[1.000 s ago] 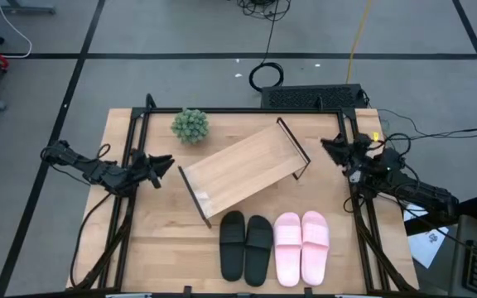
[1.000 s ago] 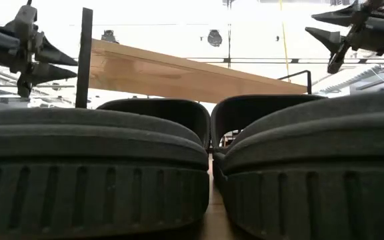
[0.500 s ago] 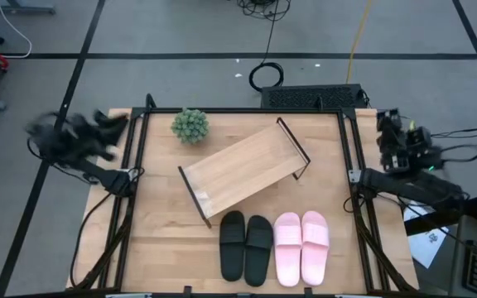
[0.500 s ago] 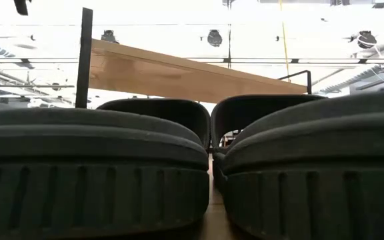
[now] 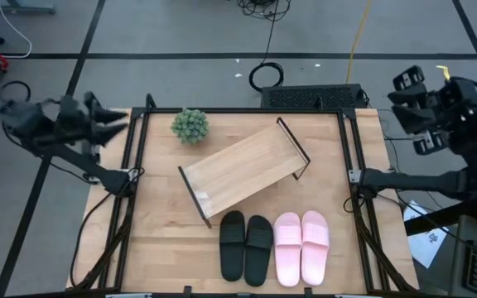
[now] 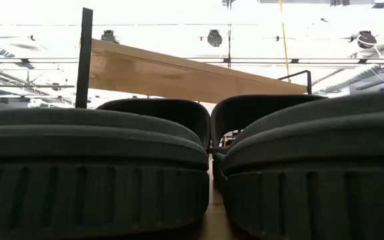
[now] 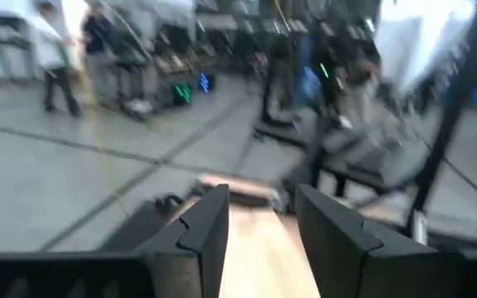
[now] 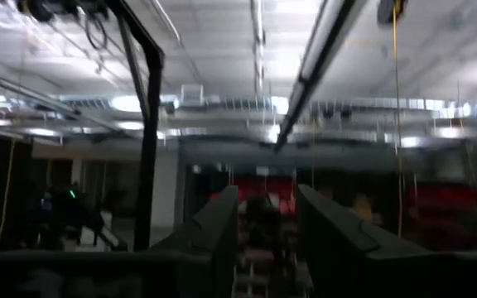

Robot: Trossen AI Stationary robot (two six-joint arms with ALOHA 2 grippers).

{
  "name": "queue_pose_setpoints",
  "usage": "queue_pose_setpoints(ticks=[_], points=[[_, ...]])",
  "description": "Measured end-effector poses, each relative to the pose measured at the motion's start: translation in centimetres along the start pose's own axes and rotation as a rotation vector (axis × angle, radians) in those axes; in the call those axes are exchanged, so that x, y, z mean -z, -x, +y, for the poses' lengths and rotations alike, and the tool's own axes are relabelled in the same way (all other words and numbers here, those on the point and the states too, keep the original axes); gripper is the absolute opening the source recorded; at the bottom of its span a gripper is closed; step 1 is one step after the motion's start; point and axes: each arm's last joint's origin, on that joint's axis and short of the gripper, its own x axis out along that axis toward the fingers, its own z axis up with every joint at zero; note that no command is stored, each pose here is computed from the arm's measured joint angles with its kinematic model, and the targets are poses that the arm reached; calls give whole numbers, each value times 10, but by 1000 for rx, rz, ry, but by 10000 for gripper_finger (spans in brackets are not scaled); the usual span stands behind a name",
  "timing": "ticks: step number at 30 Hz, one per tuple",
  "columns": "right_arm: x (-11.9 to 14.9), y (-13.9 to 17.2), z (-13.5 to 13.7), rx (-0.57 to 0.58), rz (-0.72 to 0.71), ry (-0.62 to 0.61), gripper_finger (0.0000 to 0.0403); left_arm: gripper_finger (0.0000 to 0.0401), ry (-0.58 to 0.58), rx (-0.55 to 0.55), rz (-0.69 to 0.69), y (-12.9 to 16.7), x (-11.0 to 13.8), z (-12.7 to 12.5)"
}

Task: Pick and place slides into the shelf
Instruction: Put the left black slide on the shelf

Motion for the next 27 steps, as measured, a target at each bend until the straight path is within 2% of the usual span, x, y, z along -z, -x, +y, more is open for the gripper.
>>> queue_pose_setpoints(ticks=[4, 8, 16, 21, 27], points=[[-2, 1, 0, 53, 128, -46, 111, 143, 0, 103, 98, -35, -15, -34], [1, 8, 3, 62, 189, -96, 111, 143, -2, 192, 148, -63, -28, -75], [-3, 29, 13, 64, 192, -115, 111, 143, -39, 253, 145, -93, -48, -172], [-5, 34, 16, 63, 186, -113, 111, 143, -45, 221, 172, -107, -29, -237], [-3, 32, 15, 64, 193, -121, 111, 143, 56, 163, 206, -114, 3, -291]])
